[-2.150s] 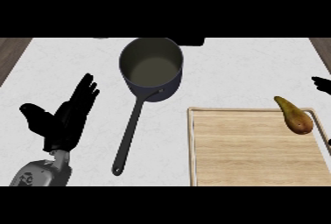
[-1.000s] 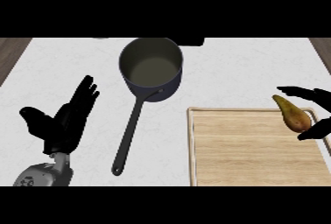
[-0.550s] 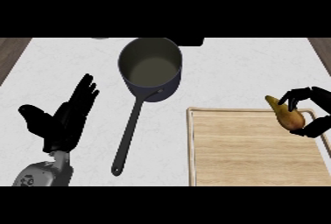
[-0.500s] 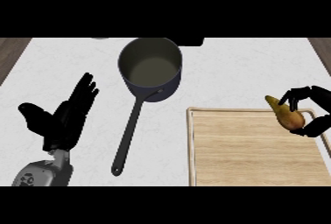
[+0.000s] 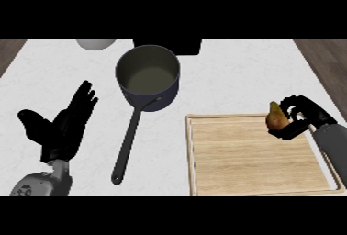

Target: Pick the pear from the tray and place it in the pot

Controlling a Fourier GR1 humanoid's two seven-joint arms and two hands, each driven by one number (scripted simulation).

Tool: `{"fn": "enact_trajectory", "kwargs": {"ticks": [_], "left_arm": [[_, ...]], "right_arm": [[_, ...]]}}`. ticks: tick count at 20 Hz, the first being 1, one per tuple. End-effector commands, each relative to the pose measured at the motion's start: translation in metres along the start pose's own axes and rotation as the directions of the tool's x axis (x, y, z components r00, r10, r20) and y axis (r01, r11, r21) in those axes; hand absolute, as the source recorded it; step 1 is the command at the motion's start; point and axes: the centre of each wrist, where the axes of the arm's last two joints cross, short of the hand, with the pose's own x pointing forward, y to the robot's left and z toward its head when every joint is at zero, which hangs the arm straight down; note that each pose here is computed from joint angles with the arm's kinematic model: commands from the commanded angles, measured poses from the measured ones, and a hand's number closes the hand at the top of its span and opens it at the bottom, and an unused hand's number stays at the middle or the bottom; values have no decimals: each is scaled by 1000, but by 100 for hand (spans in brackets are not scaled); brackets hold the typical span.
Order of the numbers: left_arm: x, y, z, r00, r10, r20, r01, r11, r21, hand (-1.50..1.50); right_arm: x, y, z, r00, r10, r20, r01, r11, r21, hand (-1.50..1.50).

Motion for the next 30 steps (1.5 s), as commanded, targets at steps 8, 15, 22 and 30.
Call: {"fn": "enact_trajectory", "kwargs": {"ticks": [8,15,22,30], "left_arm": [[-11,14,3,998,-7,-60,12,998,69,0],[-12,16,3,998,-6,-68,11,997,72,0],[-15,11,4,998,-4,-67,8,999,54,0],[-4,9,1,1000,9,-23,-8,1000,26,0]], "right_arm": [[69,34,-31,968,90,-233,-160,939,-305,150],[201,38,-49,990,129,-65,-143,842,-520,150],[360,55,-19,972,190,137,-62,772,-633,150],[481,68,52,989,148,25,-90,720,-688,150]]}}
